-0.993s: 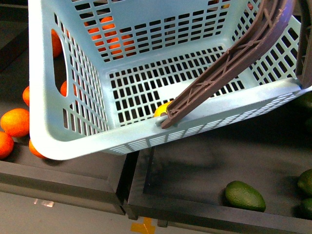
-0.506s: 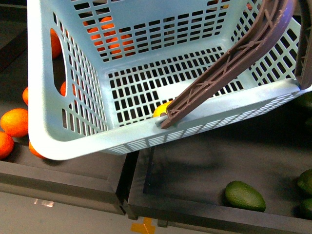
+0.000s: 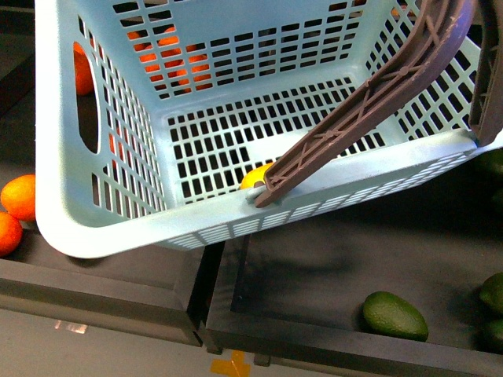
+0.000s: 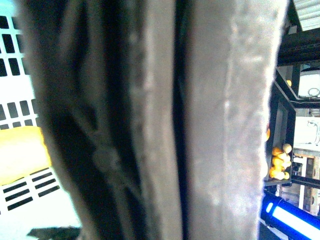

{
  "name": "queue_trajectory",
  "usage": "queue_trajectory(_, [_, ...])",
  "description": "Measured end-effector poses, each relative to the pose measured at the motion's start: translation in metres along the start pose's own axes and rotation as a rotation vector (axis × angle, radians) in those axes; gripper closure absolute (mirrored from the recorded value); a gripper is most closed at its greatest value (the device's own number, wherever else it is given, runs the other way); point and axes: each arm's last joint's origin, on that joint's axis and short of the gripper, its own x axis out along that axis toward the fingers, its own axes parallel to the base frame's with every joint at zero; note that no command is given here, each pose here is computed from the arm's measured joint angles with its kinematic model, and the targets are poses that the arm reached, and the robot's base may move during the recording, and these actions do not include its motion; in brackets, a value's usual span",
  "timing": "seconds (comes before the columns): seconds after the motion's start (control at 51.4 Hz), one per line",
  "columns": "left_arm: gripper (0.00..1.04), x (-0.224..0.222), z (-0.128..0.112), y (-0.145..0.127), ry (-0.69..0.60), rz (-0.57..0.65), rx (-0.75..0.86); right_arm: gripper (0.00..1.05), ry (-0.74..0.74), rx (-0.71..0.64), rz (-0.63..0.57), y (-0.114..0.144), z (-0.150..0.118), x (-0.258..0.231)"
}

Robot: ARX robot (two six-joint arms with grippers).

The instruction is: Pick mango and avocado into basket

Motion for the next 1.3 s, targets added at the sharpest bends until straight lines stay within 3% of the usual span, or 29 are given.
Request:
queue_trajectory(0.623, [0.82,0.0,0.0,0.0,0.001,0.0,0.0,0.09,0.035,-0.026,-0.021,0.001,0.0,0.012])
queue_trajectory(0.701, [0.9,0.0,0.0,0.0,-0.001,0.001,0.002,0.09,0.042,-0.025,-0.022,0.001,-0.001,0.013])
queue_trajectory(1.305, [0.9,0.0,0.0,0.0,0.001,-0.001,0.0,0.09,0.064,-0.005,-0.004,0.002,0.008,0.032])
